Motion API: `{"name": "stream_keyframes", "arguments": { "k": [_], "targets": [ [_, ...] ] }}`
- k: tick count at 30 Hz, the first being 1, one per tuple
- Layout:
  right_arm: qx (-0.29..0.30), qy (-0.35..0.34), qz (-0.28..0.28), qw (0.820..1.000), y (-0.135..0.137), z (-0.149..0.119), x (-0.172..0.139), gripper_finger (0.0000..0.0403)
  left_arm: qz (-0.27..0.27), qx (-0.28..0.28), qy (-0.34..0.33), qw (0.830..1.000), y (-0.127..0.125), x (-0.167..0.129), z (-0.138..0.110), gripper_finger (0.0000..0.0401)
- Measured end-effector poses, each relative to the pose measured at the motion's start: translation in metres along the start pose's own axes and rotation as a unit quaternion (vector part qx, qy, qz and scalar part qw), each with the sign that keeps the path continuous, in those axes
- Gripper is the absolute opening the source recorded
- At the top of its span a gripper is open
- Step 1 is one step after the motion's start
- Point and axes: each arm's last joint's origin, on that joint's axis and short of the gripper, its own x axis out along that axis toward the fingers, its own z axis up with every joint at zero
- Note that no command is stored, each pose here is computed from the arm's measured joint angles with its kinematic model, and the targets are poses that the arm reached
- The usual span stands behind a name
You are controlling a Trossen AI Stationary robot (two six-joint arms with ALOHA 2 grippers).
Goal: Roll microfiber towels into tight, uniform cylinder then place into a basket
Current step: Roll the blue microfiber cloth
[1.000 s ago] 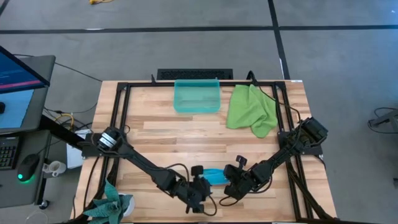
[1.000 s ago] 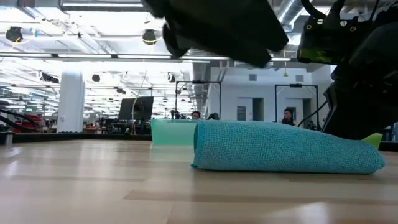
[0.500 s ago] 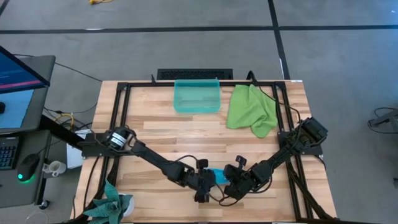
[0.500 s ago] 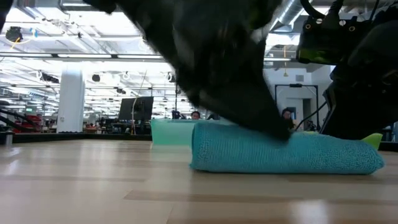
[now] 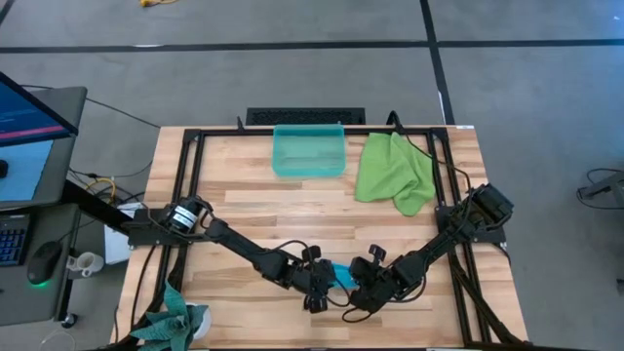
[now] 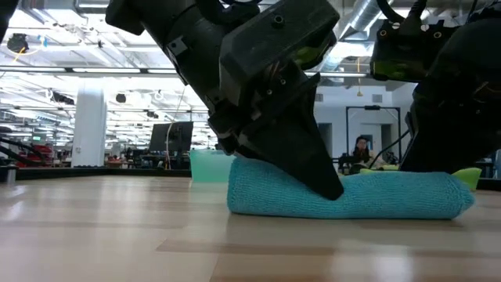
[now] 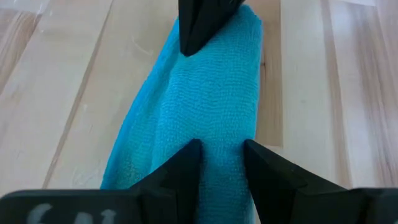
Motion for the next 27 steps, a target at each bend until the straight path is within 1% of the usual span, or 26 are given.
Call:
{"name": "stream_keyframes", "arguments": {
  "k": [5, 10, 14, 17, 20, 23, 27],
  "targets": [
    [-0.006, 0.002, -0.005, 1.0, -0.003, 0.004, 0.002, 0.0064, -0.003, -0.001, 0.011, 1.0, 0.004, 0.001, 0.0, 0.0121],
    [-0.023, 0.006, -0.012, 1.0, -0.007, 0.007, 0.005, 0.0102, -0.002, 0.015, 0.013, 1.0, 0.004, 0.001, 0.0, 0.0121],
    [-0.034, 0.008, -0.003, 0.999, -0.009, 0.012, -0.001, 0.0124, -0.002, 0.016, 0.013, 1.0, 0.004, 0.002, -0.001, 0.0121],
    [-0.05, -0.021, -0.002, 0.999, -0.009, 0.016, -0.019, 0.013, -0.001, 0.016, 0.016, 1.0, 0.004, 0.002, -0.002, 0.0121],
    [-0.067, -0.043, -0.015, 0.997, -0.012, 0.015, -0.043, 0.0129, -0.001, 0.016, 0.016, 1.0, 0.004, 0.002, -0.002, 0.0121],
    [-0.088, -0.069, -0.022, 0.993, -0.012, 0.007, -0.066, 0.0126, -0.001, 0.016, 0.016, 1.0, 0.004, 0.002, -0.001, 0.0121],
    [-0.122, -0.12, -0.008, 0.985, 0.001, -0.014, -0.088, 0.0122, -0.001, 0.015, 0.015, 1.0, 0.004, 0.002, -0.001, 0.0121]
  ]
}}
